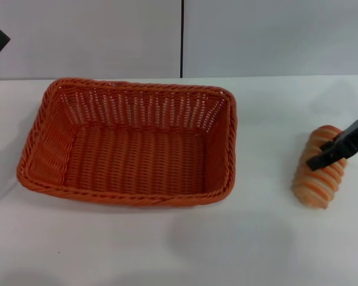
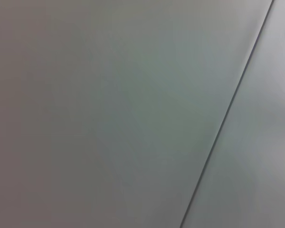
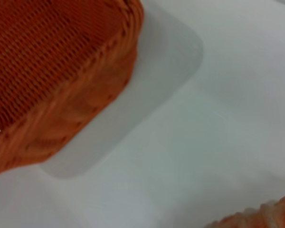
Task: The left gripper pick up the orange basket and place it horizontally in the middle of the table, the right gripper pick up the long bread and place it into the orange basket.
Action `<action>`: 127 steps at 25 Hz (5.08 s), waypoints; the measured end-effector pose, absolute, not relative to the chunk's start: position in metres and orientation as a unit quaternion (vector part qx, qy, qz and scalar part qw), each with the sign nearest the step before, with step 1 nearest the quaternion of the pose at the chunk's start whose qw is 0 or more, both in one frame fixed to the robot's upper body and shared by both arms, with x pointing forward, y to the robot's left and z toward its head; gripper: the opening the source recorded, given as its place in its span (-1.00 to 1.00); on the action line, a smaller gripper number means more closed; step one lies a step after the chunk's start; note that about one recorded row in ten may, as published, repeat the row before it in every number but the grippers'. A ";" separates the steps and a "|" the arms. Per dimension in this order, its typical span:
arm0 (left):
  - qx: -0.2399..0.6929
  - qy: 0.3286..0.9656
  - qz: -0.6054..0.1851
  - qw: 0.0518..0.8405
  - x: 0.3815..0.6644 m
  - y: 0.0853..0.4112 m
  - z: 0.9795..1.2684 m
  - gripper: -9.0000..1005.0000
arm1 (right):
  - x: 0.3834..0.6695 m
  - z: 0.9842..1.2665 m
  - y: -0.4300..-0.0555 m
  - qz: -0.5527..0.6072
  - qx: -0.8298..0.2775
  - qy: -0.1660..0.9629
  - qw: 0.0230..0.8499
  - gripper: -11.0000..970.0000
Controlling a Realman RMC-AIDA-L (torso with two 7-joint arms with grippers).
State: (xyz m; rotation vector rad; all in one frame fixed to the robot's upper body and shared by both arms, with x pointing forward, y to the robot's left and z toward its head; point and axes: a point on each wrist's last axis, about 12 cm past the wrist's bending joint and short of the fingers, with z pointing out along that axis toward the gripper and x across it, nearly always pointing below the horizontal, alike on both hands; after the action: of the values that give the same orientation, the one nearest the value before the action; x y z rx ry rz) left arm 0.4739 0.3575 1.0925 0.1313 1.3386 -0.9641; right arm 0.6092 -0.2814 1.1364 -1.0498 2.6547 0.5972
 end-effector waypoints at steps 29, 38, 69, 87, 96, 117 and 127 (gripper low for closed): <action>0.055 0.597 -0.432 0.673 0.484 0.352 1.092 0.53 | 0.606 1.130 -0.288 0.189 -0.352 0.910 0.108 -0.37; 0.052 0.597 -0.433 0.673 0.483 0.352 1.092 0.53 | 0.604 1.131 -0.287 0.194 -0.356 0.908 0.104 -0.54; 0.049 0.596 -0.435 0.673 0.483 0.352 1.092 0.53 | 0.606 1.187 -0.312 0.268 -0.279 0.863 0.324 -0.90; 0.043 0.597 -0.441 0.670 0.484 0.350 1.089 0.53 | 0.609 1.220 -0.199 0.469 -0.357 0.635 0.499 -0.85; 0.048 0.593 -0.442 0.671 0.491 0.346 1.092 0.53 | 0.600 1.182 -0.164 0.491 -0.402 0.624 0.456 -0.55; 0.030 0.545 -0.371 0.751 0.485 0.334 1.079 0.53 | 0.558 1.124 -0.318 0.367 -0.141 0.623 0.676 0.11; -0.007 0.501 -0.145 0.853 0.456 0.334 1.060 0.53 | 0.502 1.080 -0.395 0.154 0.091 0.561 0.808 0.11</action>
State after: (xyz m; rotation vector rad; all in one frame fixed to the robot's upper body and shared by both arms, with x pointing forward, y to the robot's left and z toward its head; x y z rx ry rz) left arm 0.4559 0.3336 1.0603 -0.0144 1.0536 -0.3052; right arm 0.5024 -0.3947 1.0803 0.1947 1.1993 0.3287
